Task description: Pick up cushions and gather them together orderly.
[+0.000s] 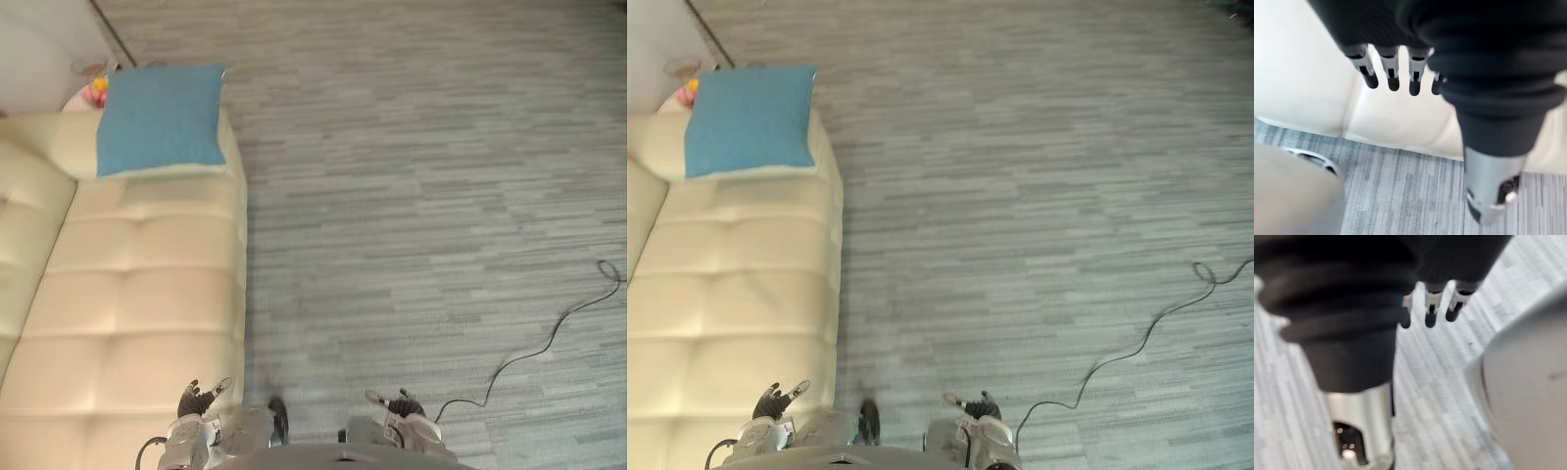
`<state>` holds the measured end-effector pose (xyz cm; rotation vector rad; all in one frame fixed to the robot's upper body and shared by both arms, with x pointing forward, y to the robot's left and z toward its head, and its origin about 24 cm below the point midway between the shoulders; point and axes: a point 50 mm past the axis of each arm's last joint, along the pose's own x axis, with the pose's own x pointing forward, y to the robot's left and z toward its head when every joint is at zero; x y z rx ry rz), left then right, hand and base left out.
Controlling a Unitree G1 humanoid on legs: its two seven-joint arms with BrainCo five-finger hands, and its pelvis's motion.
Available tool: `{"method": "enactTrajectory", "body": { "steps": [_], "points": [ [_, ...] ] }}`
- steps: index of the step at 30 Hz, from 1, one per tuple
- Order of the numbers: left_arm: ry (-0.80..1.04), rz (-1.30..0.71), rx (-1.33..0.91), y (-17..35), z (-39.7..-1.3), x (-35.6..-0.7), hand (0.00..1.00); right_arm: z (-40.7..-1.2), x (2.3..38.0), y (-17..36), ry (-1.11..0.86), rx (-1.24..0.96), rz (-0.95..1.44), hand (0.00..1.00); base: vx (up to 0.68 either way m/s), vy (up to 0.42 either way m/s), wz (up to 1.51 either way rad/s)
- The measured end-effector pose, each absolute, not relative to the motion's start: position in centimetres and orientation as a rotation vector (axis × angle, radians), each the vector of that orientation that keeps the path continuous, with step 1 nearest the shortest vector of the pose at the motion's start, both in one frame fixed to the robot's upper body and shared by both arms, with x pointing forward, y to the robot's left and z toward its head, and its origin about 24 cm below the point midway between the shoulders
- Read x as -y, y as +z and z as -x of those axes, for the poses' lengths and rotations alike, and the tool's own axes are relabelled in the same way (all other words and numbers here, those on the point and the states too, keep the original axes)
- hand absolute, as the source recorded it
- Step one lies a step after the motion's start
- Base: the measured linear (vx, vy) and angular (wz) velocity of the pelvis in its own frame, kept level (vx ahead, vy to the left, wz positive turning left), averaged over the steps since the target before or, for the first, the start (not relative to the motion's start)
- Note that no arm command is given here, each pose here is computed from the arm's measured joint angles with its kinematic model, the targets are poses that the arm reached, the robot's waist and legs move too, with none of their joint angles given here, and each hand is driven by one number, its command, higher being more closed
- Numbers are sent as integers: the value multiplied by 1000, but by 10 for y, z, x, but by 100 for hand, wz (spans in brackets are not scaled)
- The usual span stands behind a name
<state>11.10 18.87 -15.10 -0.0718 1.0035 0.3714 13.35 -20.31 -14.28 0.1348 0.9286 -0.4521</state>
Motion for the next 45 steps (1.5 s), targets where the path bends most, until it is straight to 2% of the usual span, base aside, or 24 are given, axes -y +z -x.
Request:
{"method": "enactTrajectory", "body": {
  "steps": [6, 10, 13, 18, 24, 31, 36, 45],
  "points": [
    [354, 72, -999, -151, -121, -182, 0, -142, 210, -139, -453, -899, -110, 0, 487, -37, 23],
    [365, 33, -1018, -152, -115, -194, 0, -138, 207, -141, -473, -914, -145, 0, 606, -238, 58],
    [367, 96, -1028, -154, -115, -176, 0, -138, 225, -136, -536, -880, -140, 0, 629, -281, 46],
    [446, 239, -951, -147, -128, -173, 0, -136, 216, -137, -532, -884, -159, 0, 645, -235, 43],
    [425, 244, -890, -139, -139, -171, 0, -133, 209, -141, -522, -917, -174, 0, 467, 9, 19],
    [438, 168, -950, -146, -124, -188, 0, -125, 193, -149, -488, -986, -194, 0, 501, 196, -22],
    [445, 149, -1001, -151, -113, -193, 0, -132, 192, -146, -456, -954, -174, 0, 418, 132, 12],
    [554, 231, -1034, -155, -99, -198, 0, -131, 199, -145, -487, -948, -182, 0, 323, -134, 62]
  ]
}}
